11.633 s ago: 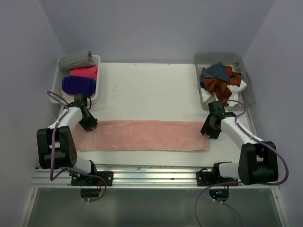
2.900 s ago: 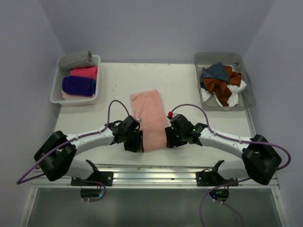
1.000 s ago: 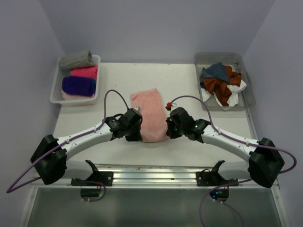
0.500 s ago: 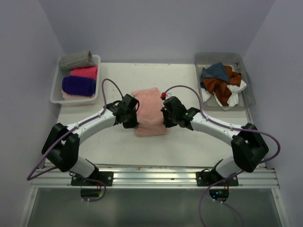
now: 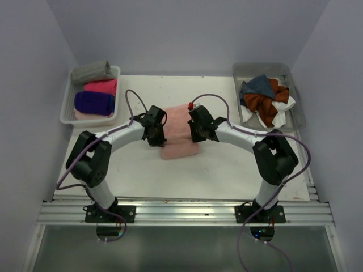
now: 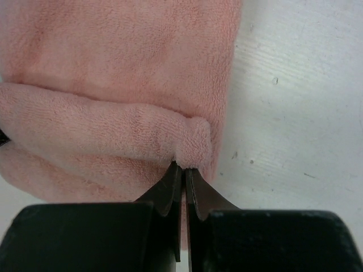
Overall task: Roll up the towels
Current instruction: Roll the towel
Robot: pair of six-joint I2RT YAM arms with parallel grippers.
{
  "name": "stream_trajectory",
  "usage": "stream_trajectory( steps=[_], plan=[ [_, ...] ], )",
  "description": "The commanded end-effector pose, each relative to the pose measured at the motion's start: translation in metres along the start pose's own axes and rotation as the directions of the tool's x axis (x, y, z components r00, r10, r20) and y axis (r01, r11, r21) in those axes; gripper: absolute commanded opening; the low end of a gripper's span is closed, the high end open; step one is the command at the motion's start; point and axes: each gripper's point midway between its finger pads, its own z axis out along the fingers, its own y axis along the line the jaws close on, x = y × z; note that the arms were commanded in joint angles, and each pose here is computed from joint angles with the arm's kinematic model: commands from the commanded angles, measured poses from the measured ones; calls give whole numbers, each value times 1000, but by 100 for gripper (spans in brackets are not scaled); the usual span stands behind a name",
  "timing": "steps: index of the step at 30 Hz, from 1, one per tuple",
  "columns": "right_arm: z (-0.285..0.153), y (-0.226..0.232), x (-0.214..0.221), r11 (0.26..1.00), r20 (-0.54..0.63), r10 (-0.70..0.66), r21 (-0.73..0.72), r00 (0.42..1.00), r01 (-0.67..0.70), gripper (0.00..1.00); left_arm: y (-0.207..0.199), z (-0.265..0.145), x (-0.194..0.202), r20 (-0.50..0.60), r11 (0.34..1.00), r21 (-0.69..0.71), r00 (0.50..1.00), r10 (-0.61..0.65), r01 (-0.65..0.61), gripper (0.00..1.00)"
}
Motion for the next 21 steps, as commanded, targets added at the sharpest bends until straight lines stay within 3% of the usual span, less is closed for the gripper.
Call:
stream_trajectory(
  steps=[1,4,5,6,7,11,14,18,21],
  plan=[
    [14,-9,-11,998,15,23,58,1000,-24,0,-4,16,-25,42,1000,-16,999,11,-10,0],
    [24,-15,-6,994,-15,49,100,999,-47,0,-9,-2,-39,91,1000,-6,996,1,0,11],
    [25,-16,-6,993,-19,53,103,998,-50,0,-7,-9,-43,116,1000,-14,993,-10,11,16],
    [26,-16,-6,993,-22,54,103,998,-51,0,-5,-17,-44,134,1000,-20,991,-15,18,31],
    [28,-17,-5,993,-27,56,108,998,-53,0,-7,-35,-52,178,1000,-3,984,-26,27,33],
    [31,-20,-3,990,-35,63,131,997,-57,0,-12,-68,-55,229,997,68,972,-53,38,33],
    [29,-25,4,986,-45,86,148,995,-78,0,-39,-71,-37,154,977,211,987,-45,12,27],
    [27,-30,30,980,-73,137,154,988,-124,0,-61,-48,-9,59,948,317,998,-33,12,24],
    [19,-27,45,976,-84,188,124,979,-176,0,-64,-28,-5,45,949,315,998,-32,16,24]
  ],
)
